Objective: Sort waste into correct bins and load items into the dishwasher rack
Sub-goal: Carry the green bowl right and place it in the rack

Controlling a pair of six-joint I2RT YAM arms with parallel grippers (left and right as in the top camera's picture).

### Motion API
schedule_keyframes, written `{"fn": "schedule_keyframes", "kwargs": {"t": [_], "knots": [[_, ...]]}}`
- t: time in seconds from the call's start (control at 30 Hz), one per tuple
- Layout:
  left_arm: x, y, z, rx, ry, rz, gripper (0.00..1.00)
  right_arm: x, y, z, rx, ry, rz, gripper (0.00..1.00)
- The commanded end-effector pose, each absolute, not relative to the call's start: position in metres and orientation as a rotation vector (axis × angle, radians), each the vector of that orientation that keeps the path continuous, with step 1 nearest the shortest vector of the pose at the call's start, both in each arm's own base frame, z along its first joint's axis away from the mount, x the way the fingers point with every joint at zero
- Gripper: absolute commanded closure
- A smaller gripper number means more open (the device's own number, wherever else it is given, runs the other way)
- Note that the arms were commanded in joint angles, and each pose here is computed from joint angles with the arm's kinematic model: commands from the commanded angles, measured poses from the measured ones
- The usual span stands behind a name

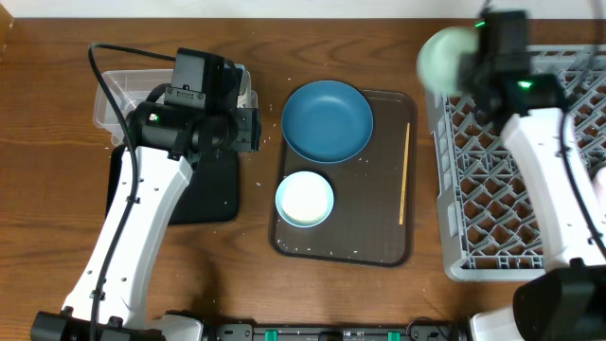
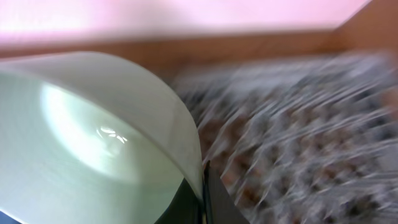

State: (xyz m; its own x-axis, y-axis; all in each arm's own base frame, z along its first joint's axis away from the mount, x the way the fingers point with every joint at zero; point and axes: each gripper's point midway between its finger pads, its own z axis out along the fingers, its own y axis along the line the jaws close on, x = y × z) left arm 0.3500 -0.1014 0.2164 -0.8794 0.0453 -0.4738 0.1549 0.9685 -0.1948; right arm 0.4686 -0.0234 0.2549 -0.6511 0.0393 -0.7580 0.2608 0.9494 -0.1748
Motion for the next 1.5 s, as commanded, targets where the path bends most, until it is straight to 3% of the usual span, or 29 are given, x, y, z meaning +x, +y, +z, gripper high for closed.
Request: {"fn": "schedule_keyframes", "kwargs": {"t": [0.0, 0.2, 0.33, 0.6, 0.77, 1.13, 1.47], "knots": [[0.350, -0.100, 0.213, 0.147, 2.643, -0.297, 0.41, 0.476, -0.076, 0.279, 0.271, 2.154, -0.552, 0.99], [0.350, -0.100, 0.213, 0.148, 2.643, -0.297, 0.41, 0.488, -0.152, 0.301, 0.320, 2.013, -0.811, 0.99], [0.350, -0.100, 0.213, 0.147, 2.643, -0.297, 0.41, 0.474, -0.215, 0.307, 0.477, 1.922, -1.088, 0.99], [0.350, -0.100, 0.213, 0.147, 2.643, -0.297, 0.41, 0.423, -0.306, 0.277, 0.843, 1.794, -1.594, 0.99], [0.350, -0.100, 0.213, 0.147, 2.644, -0.297, 0.41, 0.411, -0.333, 0.251, 0.901, 1.794, -1.772, 0.99], [0.350, -0.100, 0.213, 0.147, 2.643, -0.298, 0.41, 0.428, -0.335, 0.192, 0.809, 1.922, -1.782, 0.99], [0.350, -0.100, 0.213, 0.147, 2.643, -0.297, 0.41, 0.444, -0.302, 0.125, 0.646, 2.220, -1.508, 0.99]]}}
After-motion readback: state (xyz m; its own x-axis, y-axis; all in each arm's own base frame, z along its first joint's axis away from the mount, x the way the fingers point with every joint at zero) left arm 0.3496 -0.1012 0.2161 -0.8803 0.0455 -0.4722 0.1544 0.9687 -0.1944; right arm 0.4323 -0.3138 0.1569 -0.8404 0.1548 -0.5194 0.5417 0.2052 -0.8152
